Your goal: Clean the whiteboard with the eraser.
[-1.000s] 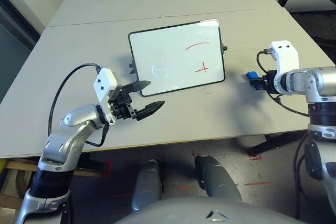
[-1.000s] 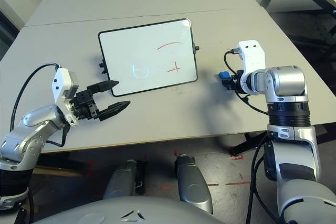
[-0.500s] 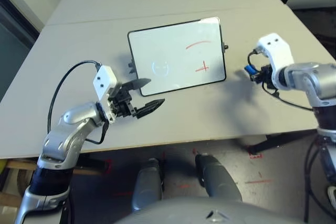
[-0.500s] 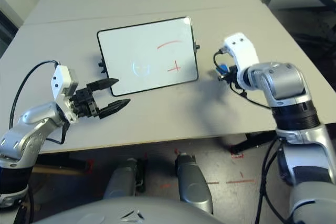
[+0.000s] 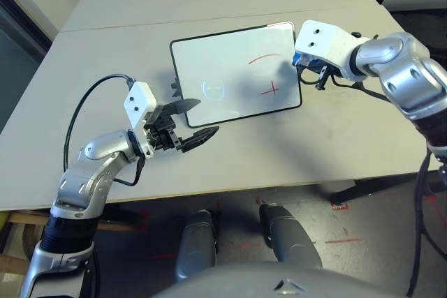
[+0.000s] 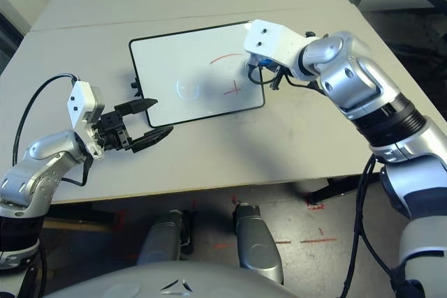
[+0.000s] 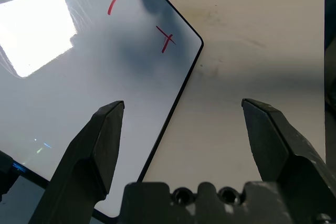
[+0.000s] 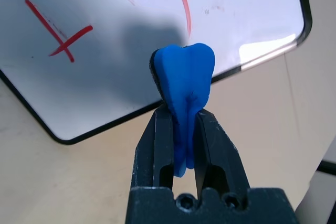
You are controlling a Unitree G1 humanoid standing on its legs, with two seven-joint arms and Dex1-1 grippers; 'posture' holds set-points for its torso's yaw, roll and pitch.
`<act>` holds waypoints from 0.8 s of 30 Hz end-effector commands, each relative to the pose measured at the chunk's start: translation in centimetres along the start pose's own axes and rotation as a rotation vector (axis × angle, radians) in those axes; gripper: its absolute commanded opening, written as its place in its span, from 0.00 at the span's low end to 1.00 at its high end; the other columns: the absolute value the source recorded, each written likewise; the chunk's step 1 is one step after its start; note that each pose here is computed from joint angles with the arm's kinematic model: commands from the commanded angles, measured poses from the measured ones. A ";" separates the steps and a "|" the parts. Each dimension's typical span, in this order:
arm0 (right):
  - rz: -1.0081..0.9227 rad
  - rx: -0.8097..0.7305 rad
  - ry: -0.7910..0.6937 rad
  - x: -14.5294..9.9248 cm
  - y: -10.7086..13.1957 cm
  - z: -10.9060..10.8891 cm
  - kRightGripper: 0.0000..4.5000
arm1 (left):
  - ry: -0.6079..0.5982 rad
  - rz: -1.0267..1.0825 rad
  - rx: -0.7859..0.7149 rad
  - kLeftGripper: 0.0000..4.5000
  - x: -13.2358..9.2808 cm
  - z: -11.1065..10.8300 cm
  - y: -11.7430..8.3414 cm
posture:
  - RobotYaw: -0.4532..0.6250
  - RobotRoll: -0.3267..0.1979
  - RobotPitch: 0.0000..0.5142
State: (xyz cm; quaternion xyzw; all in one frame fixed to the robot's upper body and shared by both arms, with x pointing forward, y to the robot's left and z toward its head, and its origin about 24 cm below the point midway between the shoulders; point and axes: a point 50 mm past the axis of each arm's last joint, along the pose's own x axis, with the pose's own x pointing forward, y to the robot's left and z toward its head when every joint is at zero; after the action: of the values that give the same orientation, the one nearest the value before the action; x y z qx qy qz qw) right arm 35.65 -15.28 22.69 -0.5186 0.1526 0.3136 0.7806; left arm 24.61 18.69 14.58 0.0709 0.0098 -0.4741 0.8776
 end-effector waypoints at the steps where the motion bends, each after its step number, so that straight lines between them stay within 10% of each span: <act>1: -0.006 -0.096 0.007 0.3 -0.9 0.6 0.07 | 0.017 0.010 0.007 1.00 -0.1 -0.4 0.1 | 0.31 0.62 0.23; 24: -0.124 -0.447 0.050 3.7 -0.6 2.2 0.07 | 0.039 0.110 0.039 1.00 -1.7 -0.7 0.7 | 0.37 0.62 0.23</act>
State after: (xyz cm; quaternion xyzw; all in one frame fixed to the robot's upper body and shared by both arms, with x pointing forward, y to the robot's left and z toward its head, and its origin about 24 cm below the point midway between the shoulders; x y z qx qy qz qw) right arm 38.80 -12.69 22.67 -0.6878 0.0702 0.2704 0.6700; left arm 24.33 20.24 14.29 0.0906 0.0085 -0.4307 0.8979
